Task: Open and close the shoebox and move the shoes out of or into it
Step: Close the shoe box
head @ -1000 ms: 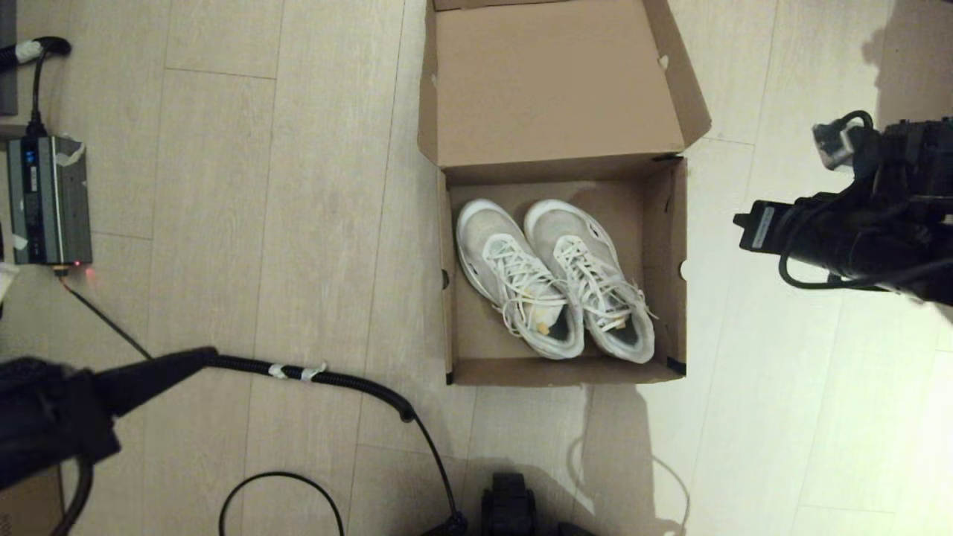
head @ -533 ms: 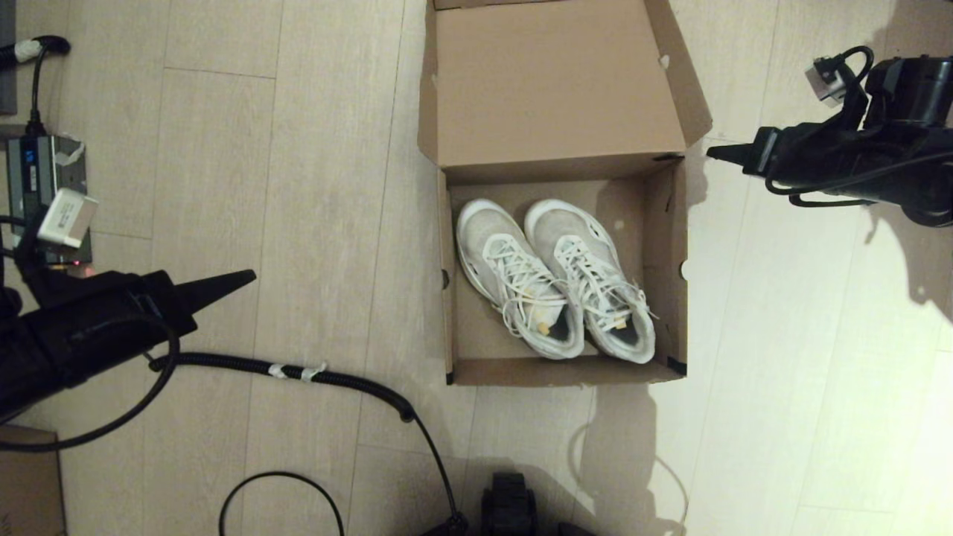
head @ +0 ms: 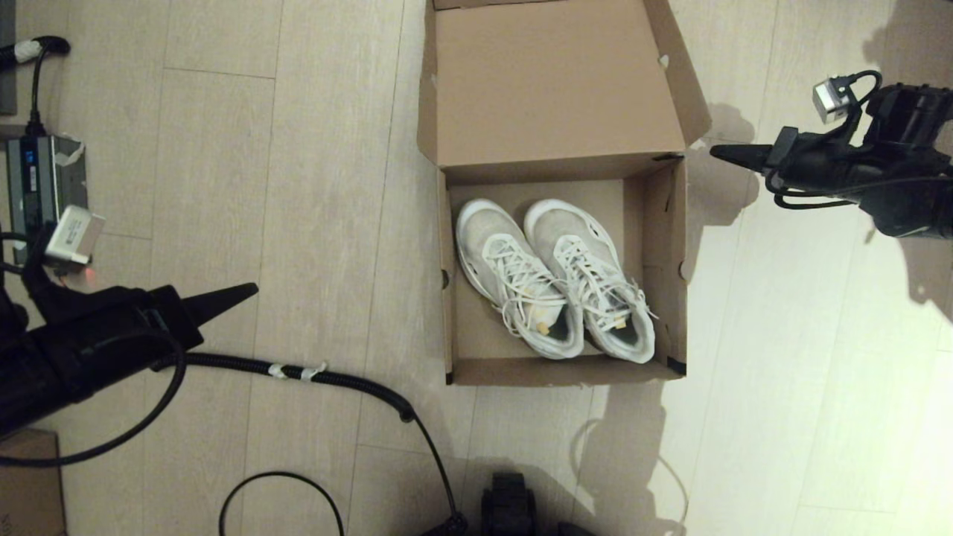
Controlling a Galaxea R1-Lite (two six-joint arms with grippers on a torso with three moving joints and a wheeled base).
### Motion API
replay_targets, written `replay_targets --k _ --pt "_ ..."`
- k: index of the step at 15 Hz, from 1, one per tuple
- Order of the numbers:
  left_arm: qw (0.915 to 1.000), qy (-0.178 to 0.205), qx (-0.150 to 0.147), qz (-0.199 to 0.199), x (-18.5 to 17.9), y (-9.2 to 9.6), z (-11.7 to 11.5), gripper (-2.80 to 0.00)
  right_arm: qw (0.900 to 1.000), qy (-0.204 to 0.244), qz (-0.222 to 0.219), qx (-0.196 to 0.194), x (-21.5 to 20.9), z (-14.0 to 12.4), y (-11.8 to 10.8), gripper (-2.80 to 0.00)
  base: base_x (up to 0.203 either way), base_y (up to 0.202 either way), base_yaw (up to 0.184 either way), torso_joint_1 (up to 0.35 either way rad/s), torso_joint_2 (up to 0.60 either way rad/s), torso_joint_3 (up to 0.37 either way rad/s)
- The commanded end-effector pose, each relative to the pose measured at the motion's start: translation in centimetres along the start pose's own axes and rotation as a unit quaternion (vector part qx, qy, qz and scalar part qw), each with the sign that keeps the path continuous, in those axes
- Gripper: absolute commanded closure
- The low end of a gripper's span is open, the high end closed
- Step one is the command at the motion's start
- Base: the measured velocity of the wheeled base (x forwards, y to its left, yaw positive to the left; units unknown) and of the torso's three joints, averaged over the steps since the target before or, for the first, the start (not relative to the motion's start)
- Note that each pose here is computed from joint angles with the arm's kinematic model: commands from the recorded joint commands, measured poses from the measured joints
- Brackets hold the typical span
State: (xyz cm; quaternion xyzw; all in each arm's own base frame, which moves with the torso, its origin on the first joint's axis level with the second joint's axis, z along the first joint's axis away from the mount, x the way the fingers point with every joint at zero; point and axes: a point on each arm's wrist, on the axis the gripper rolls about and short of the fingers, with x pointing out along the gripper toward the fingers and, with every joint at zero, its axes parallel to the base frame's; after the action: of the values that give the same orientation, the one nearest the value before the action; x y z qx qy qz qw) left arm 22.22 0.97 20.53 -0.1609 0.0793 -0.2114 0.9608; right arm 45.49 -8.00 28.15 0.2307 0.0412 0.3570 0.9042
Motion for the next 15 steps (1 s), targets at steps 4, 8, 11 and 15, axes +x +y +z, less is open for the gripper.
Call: replay_targets --k 4,8,11,15 --pt "1.0000 -0.006 0.003 -0.003 -0.7 -0.4 0.0 0.00 0.997 -0.032 0.048 0.046 2.3 -0.9 0.1 0.00 0.000 0.000 0.000 0.000 0.00 0.000" --pt "1.0000 -0.004 0.001 -0.001 -0.7 -0.7 -0.4 0.00 0.997 -0.054 0.034 0.037 5.8 -2.8 2.1 0.00 0.000 0.000 0.000 0.000 0.00 0.000" --pt "0.9999 -0.011 0.005 -0.001 -1.3 -1.1 -0.2 0.00 0.997 -0.048 0.039 0.036 6.7 -3.6 2.4 0.00 0.000 0.000 0.000 0.000 0.00 0.000" --pt "1.0000 -0.009 0.005 -0.001 -1.6 -1.2 -0.5 0.00 0.997 -0.039 0.047 0.040 7.0 -4.0 2.7 0.00 0.000 0.000 0.000 0.000 0.00 0.000"
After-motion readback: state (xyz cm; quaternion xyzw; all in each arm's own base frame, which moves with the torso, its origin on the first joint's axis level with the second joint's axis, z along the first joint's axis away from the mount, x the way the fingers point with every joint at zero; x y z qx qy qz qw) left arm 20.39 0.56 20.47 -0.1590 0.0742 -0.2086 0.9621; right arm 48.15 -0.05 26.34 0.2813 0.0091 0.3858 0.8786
